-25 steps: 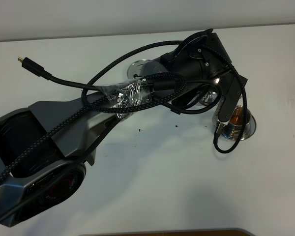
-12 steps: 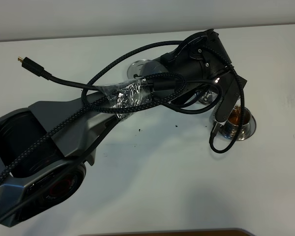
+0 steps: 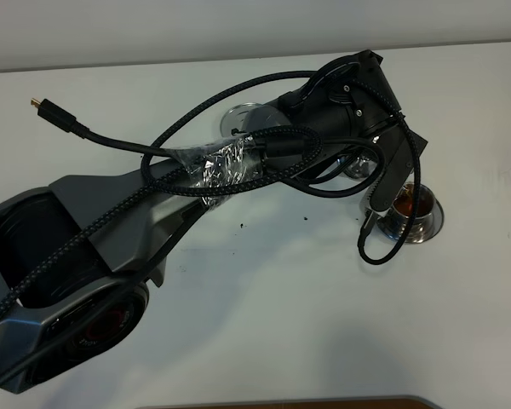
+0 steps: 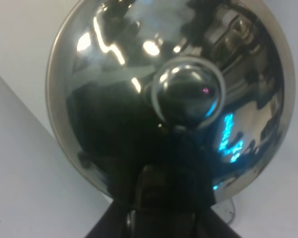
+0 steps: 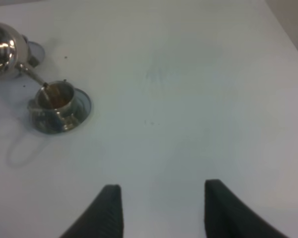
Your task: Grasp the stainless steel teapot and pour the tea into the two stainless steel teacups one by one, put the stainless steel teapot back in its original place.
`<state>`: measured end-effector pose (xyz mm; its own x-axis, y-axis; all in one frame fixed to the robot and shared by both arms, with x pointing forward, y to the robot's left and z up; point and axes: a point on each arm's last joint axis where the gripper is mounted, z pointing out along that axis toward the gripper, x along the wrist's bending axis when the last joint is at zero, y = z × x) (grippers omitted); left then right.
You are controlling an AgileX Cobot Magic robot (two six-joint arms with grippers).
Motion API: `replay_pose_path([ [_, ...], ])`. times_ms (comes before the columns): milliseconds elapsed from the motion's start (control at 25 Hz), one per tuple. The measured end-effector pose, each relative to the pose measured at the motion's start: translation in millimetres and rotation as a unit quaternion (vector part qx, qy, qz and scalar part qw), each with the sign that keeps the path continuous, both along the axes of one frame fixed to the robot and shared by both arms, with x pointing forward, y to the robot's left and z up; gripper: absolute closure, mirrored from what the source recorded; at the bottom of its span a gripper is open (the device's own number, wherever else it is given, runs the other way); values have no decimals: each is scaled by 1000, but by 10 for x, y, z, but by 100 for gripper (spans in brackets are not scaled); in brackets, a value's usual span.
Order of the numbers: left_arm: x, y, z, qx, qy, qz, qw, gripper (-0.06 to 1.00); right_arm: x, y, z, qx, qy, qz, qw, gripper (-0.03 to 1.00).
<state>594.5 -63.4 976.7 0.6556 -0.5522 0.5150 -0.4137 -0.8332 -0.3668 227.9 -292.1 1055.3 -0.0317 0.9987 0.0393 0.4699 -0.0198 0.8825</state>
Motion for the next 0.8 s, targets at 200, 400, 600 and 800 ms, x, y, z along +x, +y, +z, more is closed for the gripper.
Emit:
replay_pose_path([
  [200,4,0,3,1,-3,-1,1000,69,0,0,0,0,0,0,1000,58],
  [400,4,0,3,1,-3,-1,1000,69,0,0,0,0,0,0,1000,58],
  [600,4,1,4,2,-3,-2,1000,69,0,0,0,0,0,0,1000,58],
  [800,5,-2,5,7,-4,-10,1000,69,0,0,0,0,0,0,1000,58],
])
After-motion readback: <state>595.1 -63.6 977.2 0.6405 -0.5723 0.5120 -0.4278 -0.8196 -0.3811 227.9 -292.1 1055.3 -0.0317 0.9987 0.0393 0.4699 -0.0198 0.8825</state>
